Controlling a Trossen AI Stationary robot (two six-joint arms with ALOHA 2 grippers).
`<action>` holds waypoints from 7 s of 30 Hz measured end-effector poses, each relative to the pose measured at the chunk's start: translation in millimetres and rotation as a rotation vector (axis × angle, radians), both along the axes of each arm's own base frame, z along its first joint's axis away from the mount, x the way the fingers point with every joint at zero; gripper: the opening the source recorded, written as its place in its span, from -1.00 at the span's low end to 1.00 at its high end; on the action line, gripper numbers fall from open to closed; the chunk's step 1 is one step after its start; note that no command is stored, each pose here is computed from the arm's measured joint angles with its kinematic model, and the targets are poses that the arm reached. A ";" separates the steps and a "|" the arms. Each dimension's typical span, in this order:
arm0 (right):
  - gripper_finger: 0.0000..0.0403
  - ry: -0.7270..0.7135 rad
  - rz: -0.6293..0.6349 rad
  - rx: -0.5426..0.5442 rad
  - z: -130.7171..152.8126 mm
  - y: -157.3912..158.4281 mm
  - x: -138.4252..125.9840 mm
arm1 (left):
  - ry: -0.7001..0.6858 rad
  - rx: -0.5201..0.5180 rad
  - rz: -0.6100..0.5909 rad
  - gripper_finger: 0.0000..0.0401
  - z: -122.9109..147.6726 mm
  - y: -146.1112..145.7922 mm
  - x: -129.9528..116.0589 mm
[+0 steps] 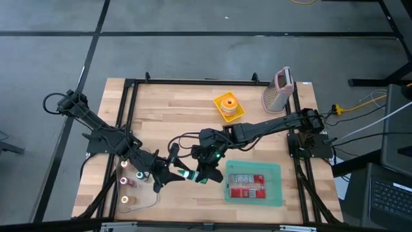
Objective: Pick & Place Food Item
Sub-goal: Put the green food coloring bottle into the transparent bin, then return to Home Position
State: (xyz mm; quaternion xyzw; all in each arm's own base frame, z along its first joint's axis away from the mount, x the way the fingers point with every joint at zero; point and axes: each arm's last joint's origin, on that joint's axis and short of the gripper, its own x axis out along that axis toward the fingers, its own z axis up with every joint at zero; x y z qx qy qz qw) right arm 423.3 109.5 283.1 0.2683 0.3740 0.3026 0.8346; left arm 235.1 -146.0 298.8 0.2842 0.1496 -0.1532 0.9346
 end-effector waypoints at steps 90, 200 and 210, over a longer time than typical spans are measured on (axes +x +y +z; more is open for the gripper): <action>0.10 -0.166 -0.036 -0.139 14.3 -13.2 -1.0 | 1.079 -0.076 0.464 -0.43 -44.4 -109.3 -71.2; 0.10 -0.382 0.010 -0.166 38.2 5.9 -7.4 | 0.136 -0.062 0.346 -0.08 68.2 -84.9 -46.7; 0.10 -0.456 0.038 -0.019 101.7 21.3 -54.8 | -0.045 -0.370 -0.356 -0.10 145.1 -52.9 -98.7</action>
